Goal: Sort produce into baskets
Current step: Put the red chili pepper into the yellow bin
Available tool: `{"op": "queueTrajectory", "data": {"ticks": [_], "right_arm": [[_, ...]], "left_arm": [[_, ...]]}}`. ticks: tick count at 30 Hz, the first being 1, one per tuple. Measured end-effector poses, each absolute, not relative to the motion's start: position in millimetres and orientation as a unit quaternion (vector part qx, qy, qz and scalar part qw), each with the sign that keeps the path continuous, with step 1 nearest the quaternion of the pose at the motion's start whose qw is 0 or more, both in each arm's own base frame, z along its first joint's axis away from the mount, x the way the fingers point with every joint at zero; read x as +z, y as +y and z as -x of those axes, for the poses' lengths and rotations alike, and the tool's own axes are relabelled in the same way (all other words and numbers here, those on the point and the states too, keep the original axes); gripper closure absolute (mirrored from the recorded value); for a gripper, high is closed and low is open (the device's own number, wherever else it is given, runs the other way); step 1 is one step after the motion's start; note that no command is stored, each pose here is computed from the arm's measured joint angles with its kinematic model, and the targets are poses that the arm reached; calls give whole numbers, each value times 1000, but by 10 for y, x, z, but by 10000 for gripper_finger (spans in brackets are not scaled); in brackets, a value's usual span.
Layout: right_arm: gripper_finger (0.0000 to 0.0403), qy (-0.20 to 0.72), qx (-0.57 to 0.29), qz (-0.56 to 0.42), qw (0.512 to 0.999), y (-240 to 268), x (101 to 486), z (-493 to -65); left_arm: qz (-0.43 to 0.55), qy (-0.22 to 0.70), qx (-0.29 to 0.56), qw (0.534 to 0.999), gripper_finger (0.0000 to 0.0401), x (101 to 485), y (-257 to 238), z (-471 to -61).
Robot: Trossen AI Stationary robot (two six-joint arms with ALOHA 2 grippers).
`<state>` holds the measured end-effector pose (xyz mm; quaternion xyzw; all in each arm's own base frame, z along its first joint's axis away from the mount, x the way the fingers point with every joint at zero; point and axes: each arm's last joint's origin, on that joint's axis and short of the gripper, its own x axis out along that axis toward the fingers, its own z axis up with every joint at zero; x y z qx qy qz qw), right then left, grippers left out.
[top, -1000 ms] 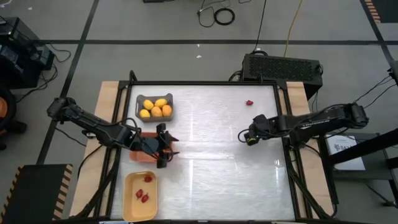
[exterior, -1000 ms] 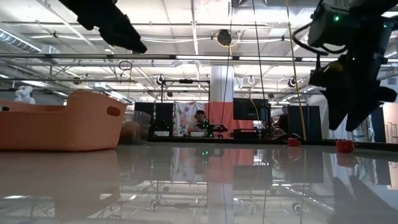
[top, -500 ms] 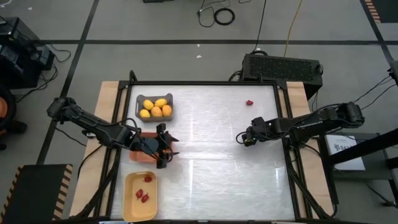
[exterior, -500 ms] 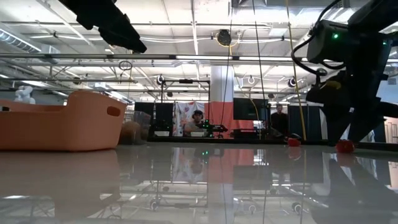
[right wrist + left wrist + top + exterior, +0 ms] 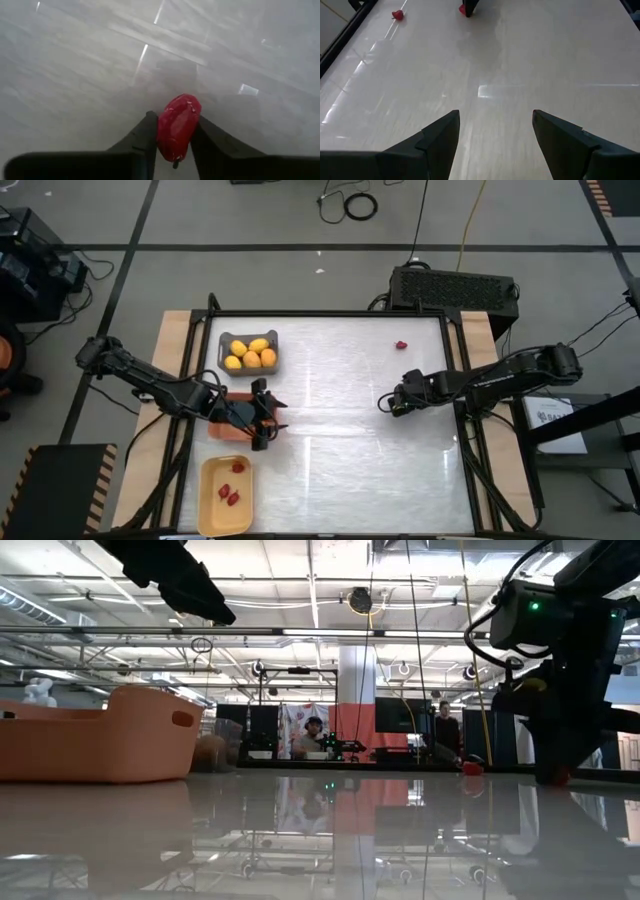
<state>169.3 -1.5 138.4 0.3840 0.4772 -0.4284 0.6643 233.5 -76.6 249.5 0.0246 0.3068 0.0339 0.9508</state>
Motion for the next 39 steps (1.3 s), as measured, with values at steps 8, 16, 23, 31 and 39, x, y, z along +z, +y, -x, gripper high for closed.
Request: {"op": "queueTrajectory", "data": {"ticks": [8, 16, 23, 31, 39], "right_arm": [[346, 453, -396, -394, 695, -8, 1448, -1812], [338, 323, -227, -415, 820, 103, 1800, -2272], [338, 225, -81, -372, 897, 429, 2178, -2709], [338, 212, 15, -253, 944, 1013, 2252, -3551], [338, 183, 132, -155, 962, 1695, 2147, -4470]], "left_arm": [[-25, 312, 30, 949, 144, 2487, -766, -2330], [-35, 352, 26, 935, 144, 2518, -757, -2290], [-39, 397, 34, 916, 144, 2712, -740, -2239], [-42, 428, 48, 902, 144, 2854, -714, -2181], [-32, 450, 74, 889, 144, 2826, -617, -2166]]}}
